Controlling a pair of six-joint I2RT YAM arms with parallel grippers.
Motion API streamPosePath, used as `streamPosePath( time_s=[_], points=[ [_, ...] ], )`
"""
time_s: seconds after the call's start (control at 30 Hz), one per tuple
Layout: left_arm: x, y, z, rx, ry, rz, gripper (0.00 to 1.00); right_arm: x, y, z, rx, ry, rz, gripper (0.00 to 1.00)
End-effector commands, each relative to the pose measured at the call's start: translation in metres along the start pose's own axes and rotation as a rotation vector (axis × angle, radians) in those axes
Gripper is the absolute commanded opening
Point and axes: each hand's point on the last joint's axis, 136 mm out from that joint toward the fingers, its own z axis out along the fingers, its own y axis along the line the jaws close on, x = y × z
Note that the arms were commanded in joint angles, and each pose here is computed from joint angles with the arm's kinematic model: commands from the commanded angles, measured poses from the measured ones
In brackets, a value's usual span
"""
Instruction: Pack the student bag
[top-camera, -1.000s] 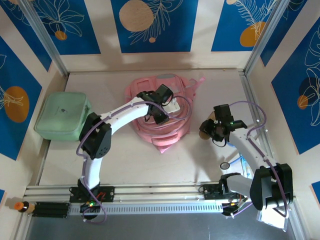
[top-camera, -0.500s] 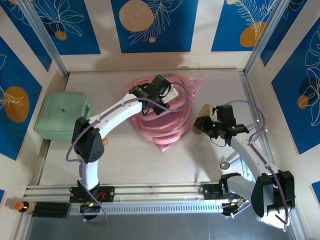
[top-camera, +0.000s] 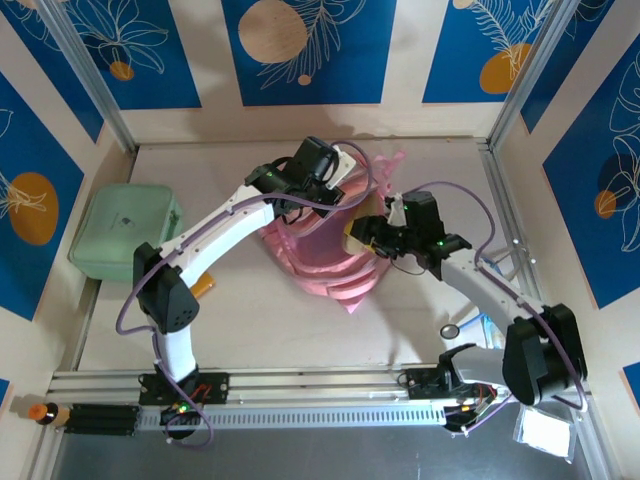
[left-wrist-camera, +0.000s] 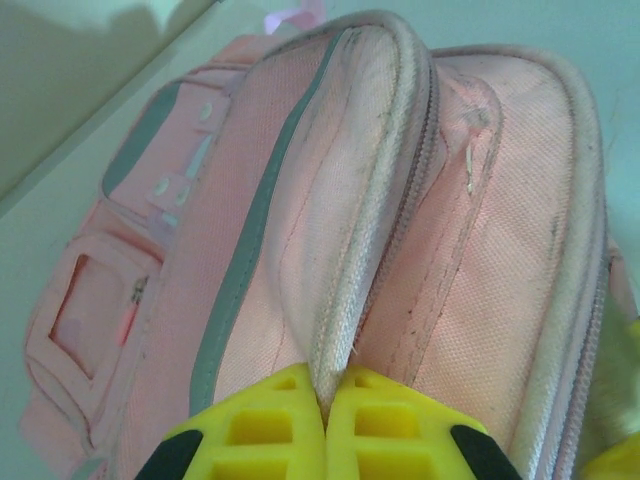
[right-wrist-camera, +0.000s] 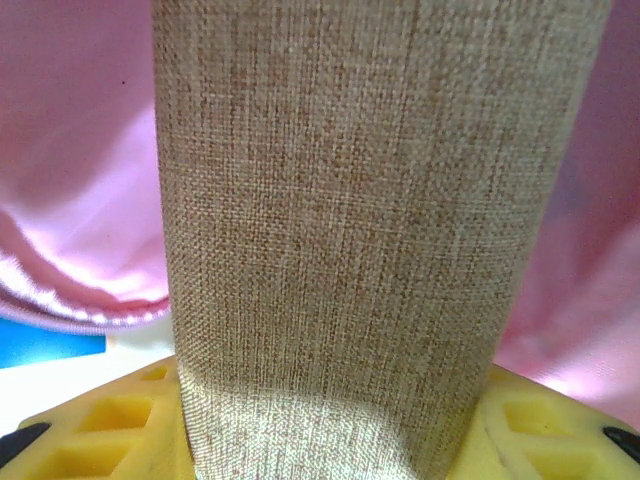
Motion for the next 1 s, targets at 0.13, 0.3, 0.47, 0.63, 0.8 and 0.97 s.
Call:
streamPosePath(
  time_s=[0.13, 0.3, 0.47, 0.63, 0.8, 0.97],
  points=[
    [-0.055, -0.004, -0.039, 0.030, -0.193, -0.075, 0.00, -0.026, 0.004, 0.023, 0.028, -0.036, 0.088, 0.43],
    [-0.056, -0.006, -0.038, 0.045, -0.194, -0.086, 0.00, -0.034, 0.005, 0.047, 0.064, -0.036, 0.110, 0.40],
    [-0.061, -0.005, -0.041, 0.047, -0.218, -0.101, 0.00, -0.053, 0.014, 0.076, 0.007, -0.086, 0.151, 0.42],
    [-0.071, 0.004, -0.051, 0.038, -0.260, -0.133, 0.00, -0.077, 0.027, 0.096, -0.051, -0.161, 0.149, 0.43],
    [-0.079, 0.013, -0.057, 0.033, -0.298, -0.175, 0.00, -0.086, 0.034, 0.110, -0.058, -0.170, 0.112, 0.55],
    [-0.080, 0.016, -0.053, 0.042, -0.300, -0.194, 0.00, -0.076, 0.015, 0.109, -0.015, -0.156, 0.155, 0.78]
  ],
)
